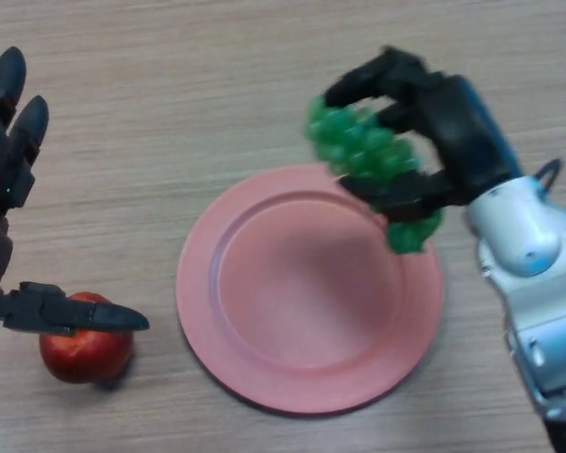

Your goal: Pick up the green grapes and place it on the plate

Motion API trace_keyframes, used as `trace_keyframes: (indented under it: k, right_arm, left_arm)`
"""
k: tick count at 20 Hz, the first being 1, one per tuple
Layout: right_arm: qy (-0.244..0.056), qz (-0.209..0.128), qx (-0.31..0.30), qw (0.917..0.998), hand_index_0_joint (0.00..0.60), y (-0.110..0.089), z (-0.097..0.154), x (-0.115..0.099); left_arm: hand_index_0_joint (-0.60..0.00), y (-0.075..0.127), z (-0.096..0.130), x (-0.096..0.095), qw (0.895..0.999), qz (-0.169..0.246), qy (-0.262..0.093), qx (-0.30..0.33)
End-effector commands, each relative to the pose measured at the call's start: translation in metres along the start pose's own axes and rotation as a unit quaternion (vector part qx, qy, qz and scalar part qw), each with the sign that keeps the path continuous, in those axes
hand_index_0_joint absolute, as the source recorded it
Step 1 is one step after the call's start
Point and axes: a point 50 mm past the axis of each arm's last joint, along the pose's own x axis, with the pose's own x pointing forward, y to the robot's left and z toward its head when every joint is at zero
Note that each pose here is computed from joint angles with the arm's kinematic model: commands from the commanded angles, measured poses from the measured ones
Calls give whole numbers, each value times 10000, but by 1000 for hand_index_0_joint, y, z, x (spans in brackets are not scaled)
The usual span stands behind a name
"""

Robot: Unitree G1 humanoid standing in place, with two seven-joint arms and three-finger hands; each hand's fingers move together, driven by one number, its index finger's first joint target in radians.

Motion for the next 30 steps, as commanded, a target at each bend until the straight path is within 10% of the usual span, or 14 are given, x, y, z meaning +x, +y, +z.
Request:
trace_keyframes:
  k: [1,5,19,30]
  right_arm:
    - [-961,-366,-356,9941,500,-11,34,-3]
    - [-1166,-72,-361,9925,8,0,53,-12]
    - [-1159,-870,1025,9841,0,-63,28,-73]
    - [-1350,-1198,1660,9695,0,-76,7,-88]
  left_arm:
    - [0,17,31,1,9932,300,-1040,419]
    - [0,19,29,1,9932,326,-1024,449]
    - [0,16,33,8,9931,238,-997,568]
    - [0,2,43,10,9932,-75,-1085,417]
